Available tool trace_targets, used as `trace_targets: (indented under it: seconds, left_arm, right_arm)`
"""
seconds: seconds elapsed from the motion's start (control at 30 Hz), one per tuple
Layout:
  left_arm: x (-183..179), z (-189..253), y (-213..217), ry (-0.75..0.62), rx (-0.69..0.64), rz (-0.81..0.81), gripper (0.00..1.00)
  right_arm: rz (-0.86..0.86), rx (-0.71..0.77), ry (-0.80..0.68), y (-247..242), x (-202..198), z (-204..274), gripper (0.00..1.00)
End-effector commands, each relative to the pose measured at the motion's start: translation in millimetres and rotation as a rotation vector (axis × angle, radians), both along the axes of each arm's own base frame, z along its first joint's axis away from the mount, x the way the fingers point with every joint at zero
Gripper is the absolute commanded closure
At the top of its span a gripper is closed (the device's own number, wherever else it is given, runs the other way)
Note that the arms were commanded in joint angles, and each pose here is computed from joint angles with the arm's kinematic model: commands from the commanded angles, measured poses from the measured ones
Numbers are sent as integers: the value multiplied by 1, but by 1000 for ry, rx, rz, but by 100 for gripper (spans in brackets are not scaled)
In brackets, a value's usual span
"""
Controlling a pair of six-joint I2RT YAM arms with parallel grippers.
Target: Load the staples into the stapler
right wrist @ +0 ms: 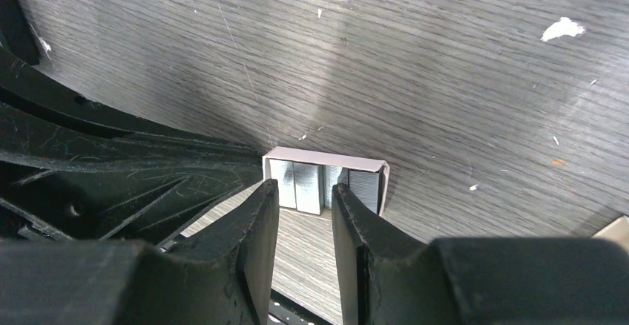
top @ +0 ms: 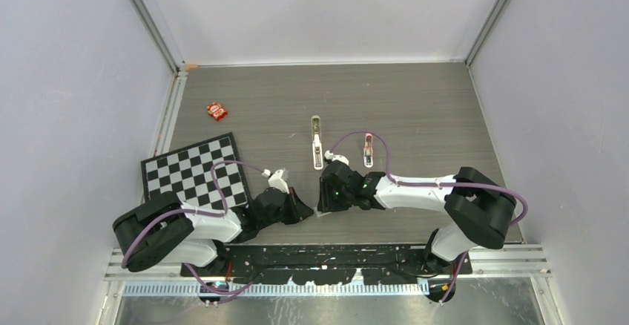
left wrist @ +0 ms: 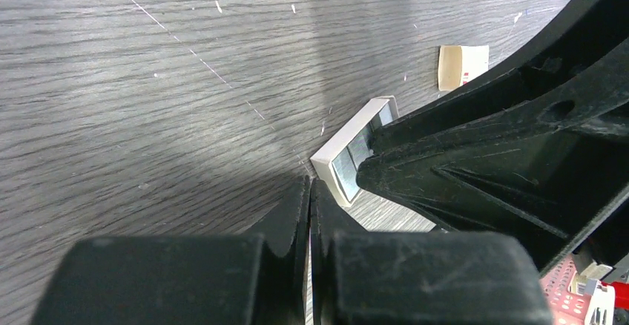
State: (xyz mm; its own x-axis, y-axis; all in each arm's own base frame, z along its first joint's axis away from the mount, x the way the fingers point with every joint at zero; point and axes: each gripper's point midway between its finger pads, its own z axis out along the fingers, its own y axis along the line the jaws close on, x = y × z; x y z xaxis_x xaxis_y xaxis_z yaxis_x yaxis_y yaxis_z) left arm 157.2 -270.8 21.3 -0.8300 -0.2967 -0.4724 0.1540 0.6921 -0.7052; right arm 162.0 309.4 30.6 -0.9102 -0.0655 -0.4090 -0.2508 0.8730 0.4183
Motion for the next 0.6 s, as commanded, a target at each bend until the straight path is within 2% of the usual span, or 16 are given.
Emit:
trace_targets:
  seconds: [0.0, 0.57]
  left_arm:
    - [12, 18, -11, -59, -47, 20, 100]
    - [12, 18, -17, -75, -41, 6, 100]
  right_arm:
    - [-1, 39, -12, 9, 5, 4, 62]
    - [-7, 57, -17, 14, 7, 6, 62]
